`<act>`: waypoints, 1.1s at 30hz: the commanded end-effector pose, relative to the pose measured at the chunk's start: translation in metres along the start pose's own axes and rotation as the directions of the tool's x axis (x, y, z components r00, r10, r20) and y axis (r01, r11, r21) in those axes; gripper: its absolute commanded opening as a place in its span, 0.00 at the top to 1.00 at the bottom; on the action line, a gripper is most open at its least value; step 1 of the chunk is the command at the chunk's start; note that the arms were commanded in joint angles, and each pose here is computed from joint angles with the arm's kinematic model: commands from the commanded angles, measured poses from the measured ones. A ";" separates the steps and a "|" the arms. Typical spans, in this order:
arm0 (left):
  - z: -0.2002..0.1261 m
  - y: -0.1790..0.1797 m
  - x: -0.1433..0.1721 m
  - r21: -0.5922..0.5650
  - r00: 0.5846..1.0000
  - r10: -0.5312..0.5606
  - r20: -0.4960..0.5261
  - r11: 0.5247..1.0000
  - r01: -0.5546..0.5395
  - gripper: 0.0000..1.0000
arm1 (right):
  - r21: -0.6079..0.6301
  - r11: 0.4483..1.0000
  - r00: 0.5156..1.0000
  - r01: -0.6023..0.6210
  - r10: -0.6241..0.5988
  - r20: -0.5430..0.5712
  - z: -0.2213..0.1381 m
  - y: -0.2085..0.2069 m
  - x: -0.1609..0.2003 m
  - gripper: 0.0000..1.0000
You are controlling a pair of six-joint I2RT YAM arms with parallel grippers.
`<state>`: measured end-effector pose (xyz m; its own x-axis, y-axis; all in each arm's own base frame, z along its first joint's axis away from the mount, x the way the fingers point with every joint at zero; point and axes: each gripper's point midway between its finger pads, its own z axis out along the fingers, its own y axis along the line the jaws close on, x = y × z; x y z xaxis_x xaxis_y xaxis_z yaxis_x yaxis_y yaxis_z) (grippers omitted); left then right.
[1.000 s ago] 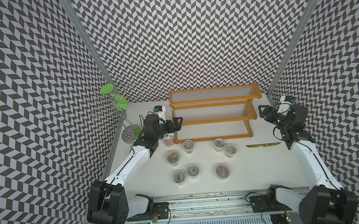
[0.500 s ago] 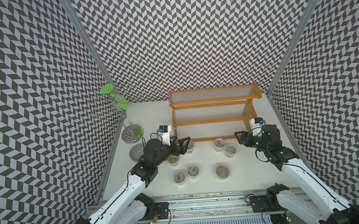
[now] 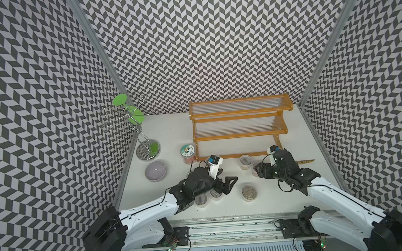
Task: Place the seed container on the shelf
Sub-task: Pick up the seed jar at the center of the board.
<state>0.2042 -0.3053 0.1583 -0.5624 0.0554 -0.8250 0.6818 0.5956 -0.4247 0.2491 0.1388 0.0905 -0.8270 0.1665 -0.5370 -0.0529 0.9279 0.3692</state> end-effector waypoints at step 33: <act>0.024 -0.007 -0.026 -0.022 0.995 0.053 0.082 0.998 -0.051 0.01 | 0.210 0.962 0.982 0.177 -0.187 0.030 0.033 -0.011 -0.027 0.19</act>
<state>0.2234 -0.3277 0.1566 -0.5208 0.0453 -0.8525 0.6843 0.6191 -0.3852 0.2834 0.1329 0.0681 -0.8079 0.0040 -0.5893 -0.0753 0.9911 0.1099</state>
